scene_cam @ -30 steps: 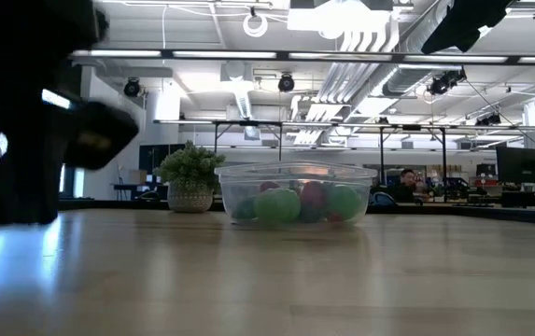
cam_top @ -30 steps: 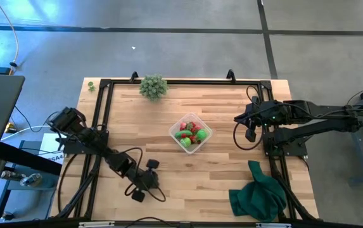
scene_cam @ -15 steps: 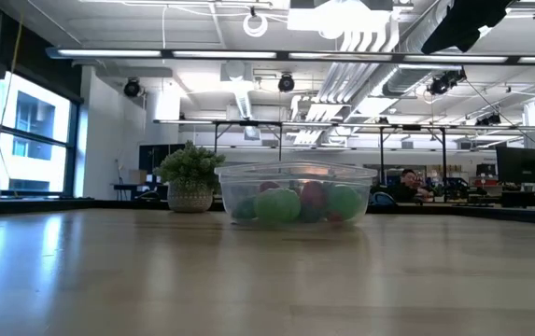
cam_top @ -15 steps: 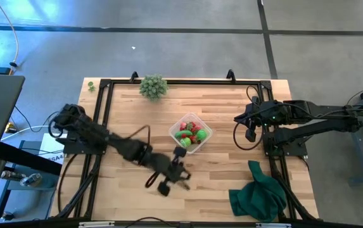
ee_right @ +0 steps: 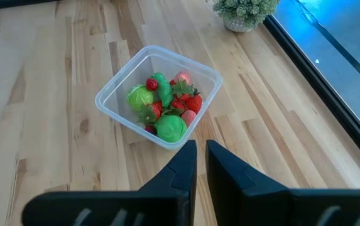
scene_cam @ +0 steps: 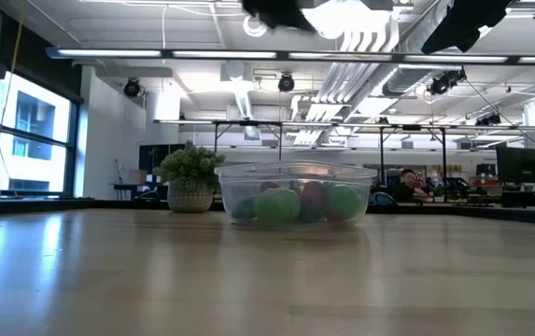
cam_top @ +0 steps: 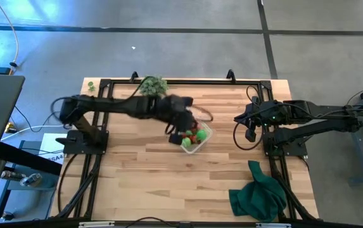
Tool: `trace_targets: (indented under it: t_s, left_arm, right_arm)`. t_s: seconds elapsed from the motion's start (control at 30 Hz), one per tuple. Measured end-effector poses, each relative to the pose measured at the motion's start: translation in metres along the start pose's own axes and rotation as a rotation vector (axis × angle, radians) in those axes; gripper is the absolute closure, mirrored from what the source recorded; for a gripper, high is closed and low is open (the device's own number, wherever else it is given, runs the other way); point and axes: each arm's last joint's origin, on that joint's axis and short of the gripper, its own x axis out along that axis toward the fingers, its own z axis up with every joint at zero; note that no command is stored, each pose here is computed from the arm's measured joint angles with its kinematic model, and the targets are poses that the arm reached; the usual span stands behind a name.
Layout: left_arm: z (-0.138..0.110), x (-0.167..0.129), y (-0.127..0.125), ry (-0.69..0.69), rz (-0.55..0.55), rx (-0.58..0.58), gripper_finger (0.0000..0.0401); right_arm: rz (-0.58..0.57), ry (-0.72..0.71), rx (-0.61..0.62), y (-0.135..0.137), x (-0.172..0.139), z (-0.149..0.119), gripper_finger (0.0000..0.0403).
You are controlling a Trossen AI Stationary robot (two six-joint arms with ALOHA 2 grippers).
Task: Pick and placing Produce into tupperware
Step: Put the blueberry into the transparent bin
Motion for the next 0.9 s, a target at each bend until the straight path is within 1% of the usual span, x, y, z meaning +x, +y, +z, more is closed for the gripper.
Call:
trace_targets:
  t_s: [0.03,0.1,0.13,0.27,0.33,0.47,0.53,0.6,0.9]
  left_arm:
    - [-0.01,0.007,0.005,0.027,-0.018,-0.024,0.0332]
    - [-0.035,0.022,0.011,0.133,-0.054,-0.064,0.0332]
    - [-0.043,0.031,0.013,0.167,-0.063,-0.076,0.0332]
    - [-0.075,0.059,0.012,0.261,-0.129,-0.115,0.0332]
    - [-0.088,0.073,0.007,0.305,-0.18,-0.127,0.0332]
    - [-0.1,0.092,0.001,0.348,-0.236,-0.131,0.0332]
    - [-0.106,0.102,-0.002,0.358,-0.245,-0.132,0.0332]
    - [-0.113,0.106,-0.004,0.402,-0.264,-0.14,0.0332]
    - [-0.11,0.109,-0.001,0.365,-0.231,-0.128,0.0332]
  right_arm:
    - [0.0,0.0,0.0,0.0,0.0,0.0,0.0378]
    - [0.0,0.0,0.0,0.0,0.0,0.0,0.0378]
    - [0.0,0.0,0.0,0.0,0.0,0.0,0.0378]
    - [0.0,0.0,0.0,0.0,0.0,0.0,0.0378]
    - [0.0,0.0,0.0,0.0,0.0,0.0,0.0378]
    - [0.0,0.0,0.0,0.0,0.0,0.0,0.0378]
    - [0.0,0.0,0.0,0.0,0.0,0.0,0.0378]
    - [0.0,0.0,0.0,0.0,0.0,0.0,0.0378]
    - [0.0,0.0,0.0,0.0,0.0,0.0,0.0378]
